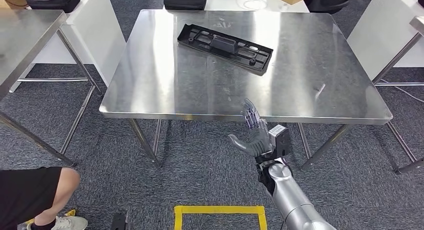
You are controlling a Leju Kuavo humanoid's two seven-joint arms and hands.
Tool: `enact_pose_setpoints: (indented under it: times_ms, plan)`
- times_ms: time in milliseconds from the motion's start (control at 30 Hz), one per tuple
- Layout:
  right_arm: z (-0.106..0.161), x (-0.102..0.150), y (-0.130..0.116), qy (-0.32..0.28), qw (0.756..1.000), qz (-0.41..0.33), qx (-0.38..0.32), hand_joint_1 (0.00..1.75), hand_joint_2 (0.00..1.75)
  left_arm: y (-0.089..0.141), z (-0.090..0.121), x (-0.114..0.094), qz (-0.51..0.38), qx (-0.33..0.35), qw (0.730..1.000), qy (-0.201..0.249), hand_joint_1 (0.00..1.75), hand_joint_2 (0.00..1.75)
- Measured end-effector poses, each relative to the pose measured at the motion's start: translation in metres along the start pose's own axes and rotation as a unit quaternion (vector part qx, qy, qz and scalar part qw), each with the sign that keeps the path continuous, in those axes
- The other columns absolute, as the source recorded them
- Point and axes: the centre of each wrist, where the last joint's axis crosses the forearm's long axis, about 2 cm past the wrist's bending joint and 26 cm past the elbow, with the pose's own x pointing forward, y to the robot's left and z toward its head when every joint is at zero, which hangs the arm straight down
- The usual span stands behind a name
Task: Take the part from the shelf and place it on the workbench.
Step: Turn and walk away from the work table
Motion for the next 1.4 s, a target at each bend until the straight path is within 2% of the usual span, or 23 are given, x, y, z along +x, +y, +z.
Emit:
enact_pose_setpoints:
  times_ms: [100, 200, 433, 567, 733, 833, 967, 1067, 1133, 1200, 1300, 1400]
  plan:
    - [0.002, -0.008, -0.007, 0.032, 0.999, 0.021, -0.020, 0.00, 1.75, 0.000, 0.000, 0.000, -0.001, -0.001, 1.000, -0.001, 0.00, 0.00]
    - [0.015, -0.022, -0.013, 0.089, 0.994, 0.047, -0.048, 0.00, 1.75, 0.001, 0.000, -0.001, -0.001, -0.001, 1.000, 0.000, 0.00, 0.00]
    - [0.043, -0.043, -0.017, 0.243, 0.956, 0.134, -0.096, 0.00, 1.75, 0.007, -0.002, -0.002, 0.004, -0.002, 1.000, 0.000, 0.00, 0.00]
    - [0.062, -0.054, -0.013, 0.373, 0.906, 0.178, -0.092, 0.00, 1.75, 0.010, -0.002, -0.006, 0.010, 0.003, 1.000, 0.006, 0.00, 0.00]
    - [0.107, -0.071, 0.002, 0.512, 0.834, 0.200, -0.047, 0.00, 1.75, 0.012, -0.001, -0.010, 0.020, 0.014, 1.000, 0.008, 0.00, 0.00]
    - [0.130, -0.078, 0.008, 0.566, 0.798, 0.209, -0.021, 0.00, 1.75, 0.011, -0.001, -0.008, 0.018, 0.015, 1.000, 0.004, 0.00, 0.00]
    - [0.162, -0.085, 0.018, 0.628, 0.756, 0.184, 0.017, 0.00, 1.75, 0.010, -0.002, -0.006, 0.010, 0.007, 1.000, 0.001, 0.00, 0.00]
    - [0.181, -0.088, 0.025, 0.650, 0.739, 0.177, 0.028, 0.00, 1.75, 0.010, -0.002, -0.004, 0.008, 0.004, 1.000, 0.000, 0.00, 0.00]
    - [0.188, -0.089, 0.026, 0.667, 0.724, 0.173, 0.032, 0.00, 0.87, 0.010, -0.002, -0.003, 0.008, 0.003, 1.000, -0.001, 0.00, 0.00]
    - [0.197, -0.090, 0.027, 0.698, 0.696, 0.167, 0.032, 0.00, 0.00, 0.010, -0.003, -0.003, 0.007, 0.003, 1.000, -0.002, 0.00, 0.00]
    - [0.216, -0.091, 0.031, 0.736, 0.657, 0.165, 0.002, 0.00, 0.00, 0.010, -0.003, -0.002, 0.003, 0.006, 1.000, -0.004, 0.00, 0.00]
    - [0.231, -0.091, 0.036, 0.748, 0.641, 0.167, -0.044, 0.00, 0.00, 0.010, -0.003, 0.002, -0.006, 0.010, 1.000, -0.005, 0.00, 0.00]
